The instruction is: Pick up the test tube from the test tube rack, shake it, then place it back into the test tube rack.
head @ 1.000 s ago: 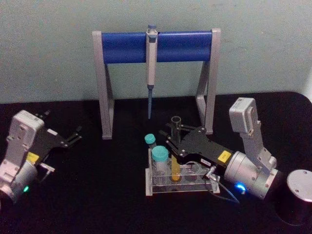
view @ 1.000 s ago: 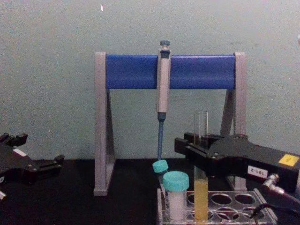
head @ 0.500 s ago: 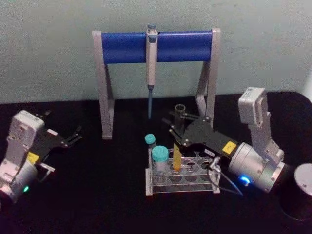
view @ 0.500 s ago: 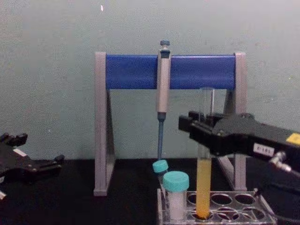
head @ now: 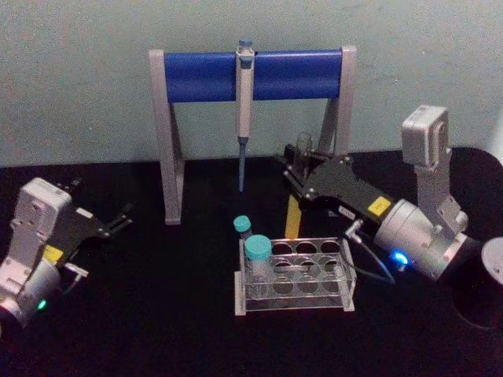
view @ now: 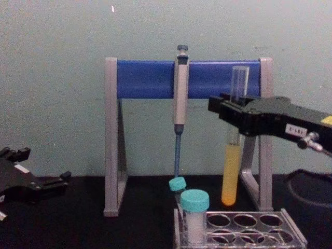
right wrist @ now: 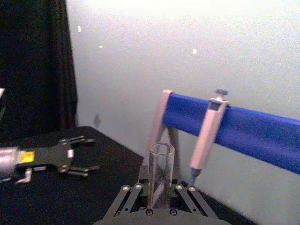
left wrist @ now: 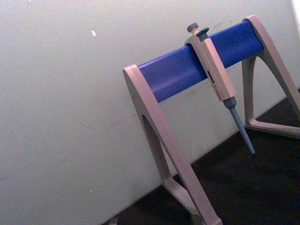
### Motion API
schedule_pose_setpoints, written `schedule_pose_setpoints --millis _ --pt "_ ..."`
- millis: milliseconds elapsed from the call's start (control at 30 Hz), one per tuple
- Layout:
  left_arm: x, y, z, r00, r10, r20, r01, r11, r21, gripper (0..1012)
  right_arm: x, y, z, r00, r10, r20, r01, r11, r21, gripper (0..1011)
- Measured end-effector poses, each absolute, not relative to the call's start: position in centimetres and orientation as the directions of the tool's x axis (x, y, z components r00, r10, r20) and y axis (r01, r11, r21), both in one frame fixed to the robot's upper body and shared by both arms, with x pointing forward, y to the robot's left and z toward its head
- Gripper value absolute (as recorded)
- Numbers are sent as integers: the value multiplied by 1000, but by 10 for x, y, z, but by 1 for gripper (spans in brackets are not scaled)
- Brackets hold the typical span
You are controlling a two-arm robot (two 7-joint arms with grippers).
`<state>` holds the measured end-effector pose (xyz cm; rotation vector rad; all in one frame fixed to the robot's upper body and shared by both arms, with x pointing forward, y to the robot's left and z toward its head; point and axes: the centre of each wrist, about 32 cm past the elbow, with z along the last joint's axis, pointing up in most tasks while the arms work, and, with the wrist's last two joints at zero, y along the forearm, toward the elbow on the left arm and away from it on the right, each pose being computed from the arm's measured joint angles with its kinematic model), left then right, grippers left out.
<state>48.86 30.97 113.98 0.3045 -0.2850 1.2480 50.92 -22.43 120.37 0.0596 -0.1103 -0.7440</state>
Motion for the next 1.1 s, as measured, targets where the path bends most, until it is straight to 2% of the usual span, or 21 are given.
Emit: schedule_pose_setpoints --millis 367,633,867,1100 --pt "489 310 1140 292 880 374 -955 287 70 1001 532 -230 1208 680 -730 67 724 684 94 233" --pt "489 310 1140 292 880 374 -955 287 70 1001 537 -230 1206 673 -737 64 732 676 85 233" --pt "489 310 1140 292 880 374 -955 287 70 1001 535 -235 1206 660 -748 70 743 664 82 233" --pt "489 310 1140 292 880 374 -955 287 70 1001 519 -248 1208 647 -758 84 754 652 78 233"
